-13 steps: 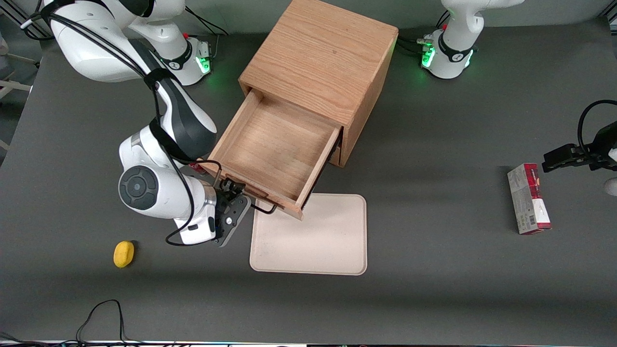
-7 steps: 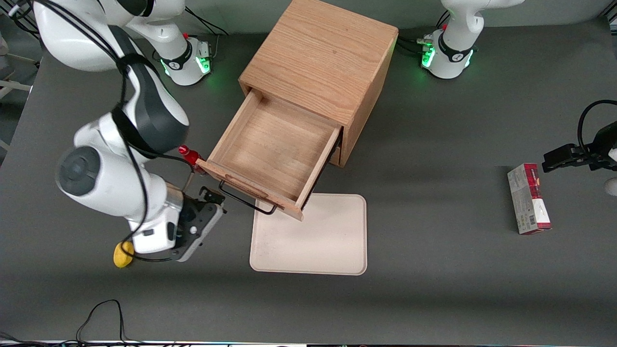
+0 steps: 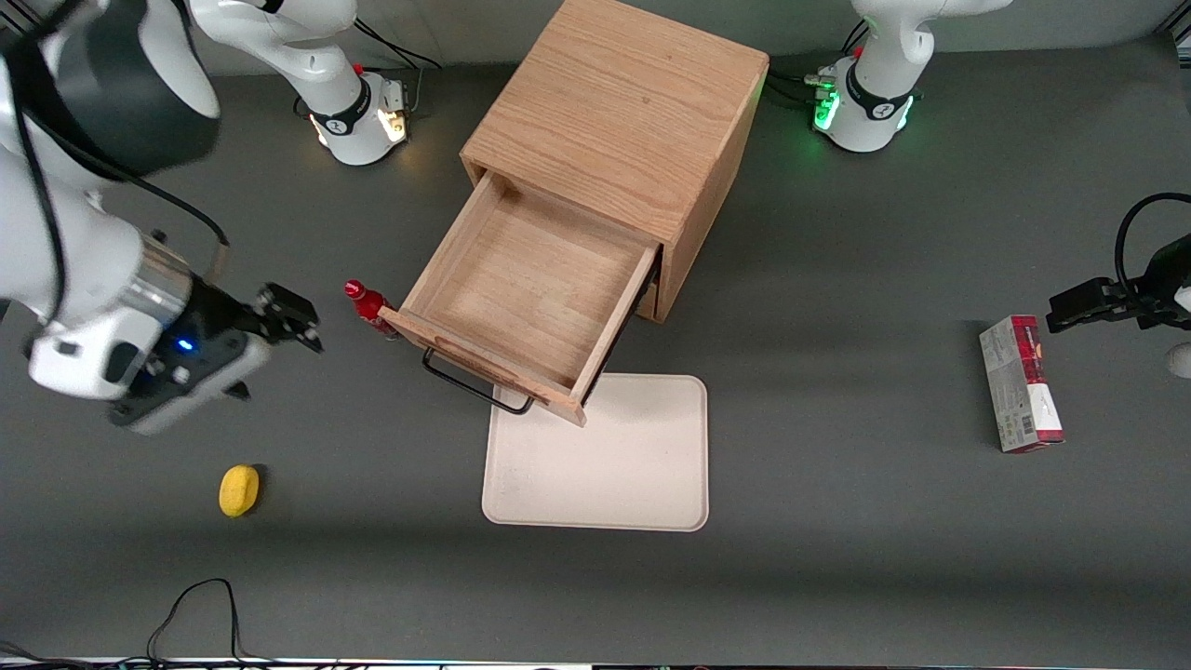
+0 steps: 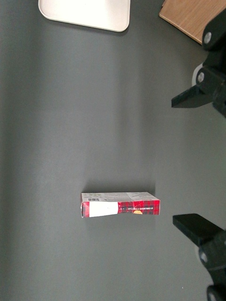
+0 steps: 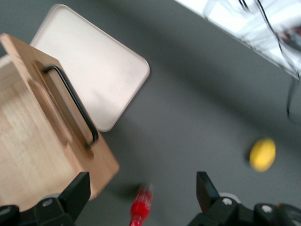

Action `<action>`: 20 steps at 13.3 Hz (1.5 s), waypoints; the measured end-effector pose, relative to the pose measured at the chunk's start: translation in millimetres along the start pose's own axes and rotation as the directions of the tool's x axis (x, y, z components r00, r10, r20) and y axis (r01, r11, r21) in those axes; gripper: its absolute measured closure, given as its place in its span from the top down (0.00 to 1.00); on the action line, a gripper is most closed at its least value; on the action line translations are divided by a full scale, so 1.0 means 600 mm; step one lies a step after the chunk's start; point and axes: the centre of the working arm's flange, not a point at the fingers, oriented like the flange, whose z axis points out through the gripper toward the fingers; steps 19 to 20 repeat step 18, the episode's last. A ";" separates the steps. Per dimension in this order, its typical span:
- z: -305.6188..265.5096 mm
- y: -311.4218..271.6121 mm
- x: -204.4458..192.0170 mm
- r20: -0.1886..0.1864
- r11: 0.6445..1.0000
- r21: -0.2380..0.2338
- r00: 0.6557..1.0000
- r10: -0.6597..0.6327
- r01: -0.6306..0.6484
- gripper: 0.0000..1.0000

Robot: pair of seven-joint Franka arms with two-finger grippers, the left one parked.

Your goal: Open upper drawer

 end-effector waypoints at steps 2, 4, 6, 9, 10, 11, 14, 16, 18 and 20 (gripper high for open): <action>-0.010 0.011 -0.093 0.043 0.988 -0.028 0.987 0.152 -0.151 1.00; -0.020 0.021 -0.187 0.051 0.969 -0.046 0.968 0.246 -0.244 1.00; -0.031 0.029 -0.248 0.052 0.959 -0.090 0.961 0.273 -0.267 1.00; -0.027 0.027 -0.261 0.059 0.955 -0.111 0.957 0.283 -0.275 1.00; -0.025 0.025 -0.260 0.061 0.951 -0.112 0.954 0.295 -0.287 1.00; -0.022 0.024 -0.259 0.062 0.946 -0.113 0.948 0.312 -0.304 1.00; -0.019 0.025 -0.256 0.059 0.925 -0.113 0.927 0.370 -0.362 1.00; -0.021 0.022 -0.255 0.055 0.915 -0.069 0.914 0.402 -0.399 1.00; -0.025 0.026 -0.256 0.051 0.897 -0.048 0.896 0.441 -0.439 1.00; -0.025 0.026 -0.256 0.051 0.897 -0.048 0.896 0.441 -0.439 1.00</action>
